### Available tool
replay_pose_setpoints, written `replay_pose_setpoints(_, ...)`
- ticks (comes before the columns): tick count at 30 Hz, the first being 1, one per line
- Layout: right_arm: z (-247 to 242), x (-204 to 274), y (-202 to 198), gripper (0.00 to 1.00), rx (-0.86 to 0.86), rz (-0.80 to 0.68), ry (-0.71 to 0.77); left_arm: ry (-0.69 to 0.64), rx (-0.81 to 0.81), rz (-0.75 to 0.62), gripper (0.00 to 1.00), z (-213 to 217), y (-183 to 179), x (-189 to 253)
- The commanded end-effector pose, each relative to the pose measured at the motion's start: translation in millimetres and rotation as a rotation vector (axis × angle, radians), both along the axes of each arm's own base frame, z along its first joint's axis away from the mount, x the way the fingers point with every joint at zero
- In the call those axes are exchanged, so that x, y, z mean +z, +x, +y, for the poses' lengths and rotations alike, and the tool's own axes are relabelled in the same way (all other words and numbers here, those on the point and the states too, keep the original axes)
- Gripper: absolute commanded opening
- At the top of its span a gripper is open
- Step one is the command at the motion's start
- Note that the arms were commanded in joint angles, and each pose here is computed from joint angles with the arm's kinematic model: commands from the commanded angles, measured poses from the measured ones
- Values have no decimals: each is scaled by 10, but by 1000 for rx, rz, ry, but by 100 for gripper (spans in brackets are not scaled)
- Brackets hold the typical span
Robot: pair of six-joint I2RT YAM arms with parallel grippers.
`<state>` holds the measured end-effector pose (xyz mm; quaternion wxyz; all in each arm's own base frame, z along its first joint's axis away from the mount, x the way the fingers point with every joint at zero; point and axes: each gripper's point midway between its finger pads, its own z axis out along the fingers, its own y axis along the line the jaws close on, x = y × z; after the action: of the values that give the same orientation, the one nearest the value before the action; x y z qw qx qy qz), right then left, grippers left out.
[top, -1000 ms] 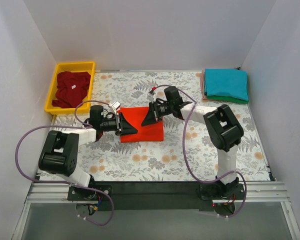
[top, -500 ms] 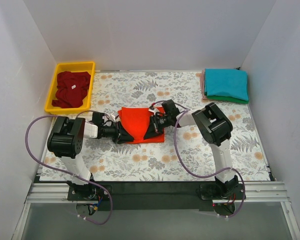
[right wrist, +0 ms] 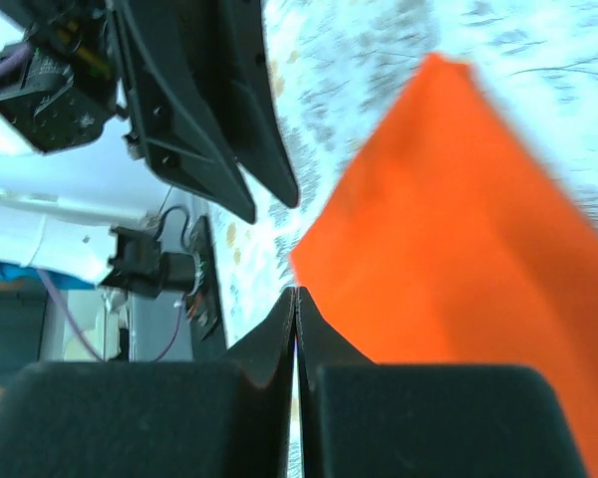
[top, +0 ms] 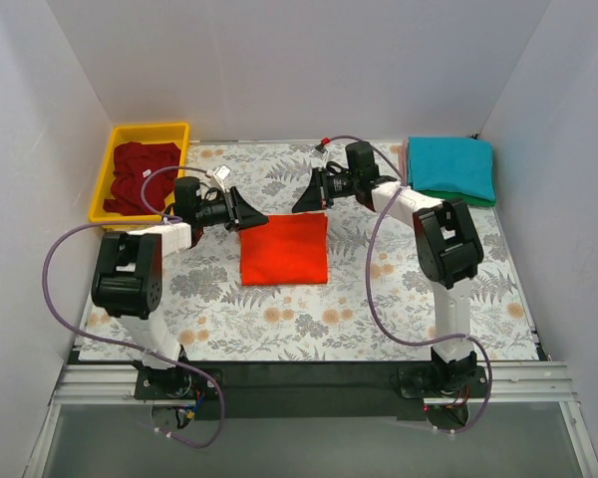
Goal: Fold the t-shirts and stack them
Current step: Fold the tshirt, then neatly place the folded tshirt to the corner
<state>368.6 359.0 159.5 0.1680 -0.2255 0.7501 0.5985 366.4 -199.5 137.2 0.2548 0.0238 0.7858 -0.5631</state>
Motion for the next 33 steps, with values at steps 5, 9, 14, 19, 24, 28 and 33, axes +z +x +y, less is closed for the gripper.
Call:
replay_pose_setpoints(5, -226, -807, 564, 1, -112, 53, -89, 46, 181, 72, 29, 155, 735, -613)
replay_pose_setpoints(9, -356, -1168, 770, 1, -174, 78, -136, 89, 221, 122, 29, 320, 881, -992)
replay_pose_setpoints(14, -449, -1391, 832, 1, -202, 84, -186, 34, 202, 129, 33, 362, 838, -876)
replay_pose_setpoints(19, -382, -396, 909, 22, -148, -110, -68, 56, 139, -146, 47, 383, 967, 69)
replay_pose_setpoints(24, -548, 492, 775, 48, -197, -308, -74, 215, 70, -378, 52, 302, 654, 535)
replay_pose_setpoints(28, -795, 516, 532, 50, -273, -316, -166, 412, 12, -608, 52, 127, 233, 699)
replay_pose_setpoints(33, -1018, 403, 142, 49, -319, -273, -236, 608, -158, -841, 49, -414, -402, 560)
